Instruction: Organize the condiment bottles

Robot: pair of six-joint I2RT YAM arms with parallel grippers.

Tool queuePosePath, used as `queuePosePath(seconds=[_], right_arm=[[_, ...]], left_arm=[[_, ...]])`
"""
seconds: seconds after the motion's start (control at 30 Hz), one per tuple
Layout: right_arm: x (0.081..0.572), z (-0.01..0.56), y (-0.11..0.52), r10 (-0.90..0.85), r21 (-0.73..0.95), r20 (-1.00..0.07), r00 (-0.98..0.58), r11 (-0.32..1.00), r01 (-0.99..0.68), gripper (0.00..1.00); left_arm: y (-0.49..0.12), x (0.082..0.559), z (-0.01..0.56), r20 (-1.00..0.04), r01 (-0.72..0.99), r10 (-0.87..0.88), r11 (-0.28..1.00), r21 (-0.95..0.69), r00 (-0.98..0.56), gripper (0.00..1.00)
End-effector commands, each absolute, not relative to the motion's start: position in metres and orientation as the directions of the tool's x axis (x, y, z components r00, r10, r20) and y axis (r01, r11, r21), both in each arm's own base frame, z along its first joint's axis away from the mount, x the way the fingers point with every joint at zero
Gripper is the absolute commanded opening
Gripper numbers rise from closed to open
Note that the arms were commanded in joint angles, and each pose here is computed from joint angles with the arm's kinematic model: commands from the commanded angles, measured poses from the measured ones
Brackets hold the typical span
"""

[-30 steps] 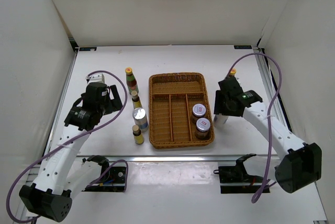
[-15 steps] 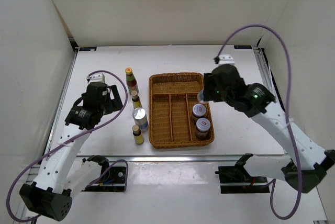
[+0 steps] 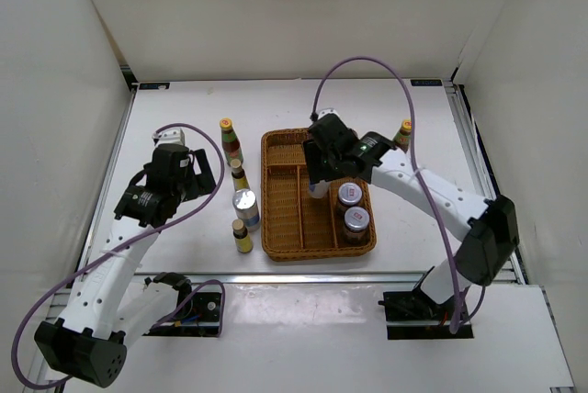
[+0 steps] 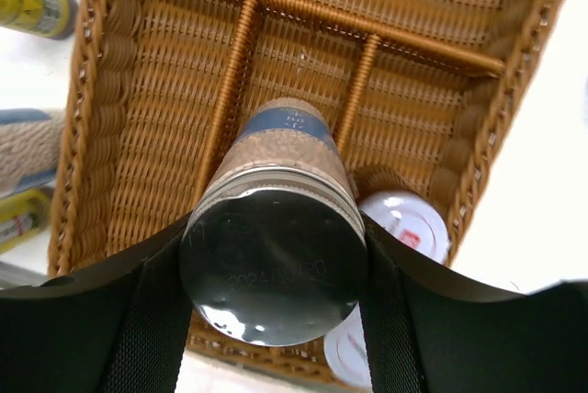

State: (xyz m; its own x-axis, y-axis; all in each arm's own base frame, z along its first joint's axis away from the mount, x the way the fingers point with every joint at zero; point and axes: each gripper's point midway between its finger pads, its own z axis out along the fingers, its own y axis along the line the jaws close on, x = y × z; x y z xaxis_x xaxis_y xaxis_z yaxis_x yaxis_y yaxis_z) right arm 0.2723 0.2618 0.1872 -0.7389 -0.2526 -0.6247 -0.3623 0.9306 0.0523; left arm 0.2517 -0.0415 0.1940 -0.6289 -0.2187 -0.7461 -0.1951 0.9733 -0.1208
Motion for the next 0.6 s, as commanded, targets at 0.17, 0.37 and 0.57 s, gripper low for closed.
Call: queuePosePath(seconds=[0.17, 0.37, 0.57], right_arm=[[0.295, 0.154, 0.286, -0.259, 0.044, -0.623, -0.738, 0.930, -0.364, 0.20], [0.297, 0.151, 0.281, -0.255, 0.020, -0.621, -0.741, 0.940, -0.341, 0.87], [0.302, 0.185, 0.270, -0.225, 0.011, -0.662, -0.715, 0.951, -0.309, 1.00]], left_arm=[[-0.050, 0.249, 0.212, -0.770, -0.131, -0.208, 0.978, -0.162, -0.603, 1.00], [-0.103, 0.246, 0.228, -0.786, 0.174, -0.123, 0.944, -0.281, -0.606, 1.00], [-0.144, 0.234, 0.239, -0.781, 0.366, -0.033, 0.870, -0.330, -0.624, 1.00]])
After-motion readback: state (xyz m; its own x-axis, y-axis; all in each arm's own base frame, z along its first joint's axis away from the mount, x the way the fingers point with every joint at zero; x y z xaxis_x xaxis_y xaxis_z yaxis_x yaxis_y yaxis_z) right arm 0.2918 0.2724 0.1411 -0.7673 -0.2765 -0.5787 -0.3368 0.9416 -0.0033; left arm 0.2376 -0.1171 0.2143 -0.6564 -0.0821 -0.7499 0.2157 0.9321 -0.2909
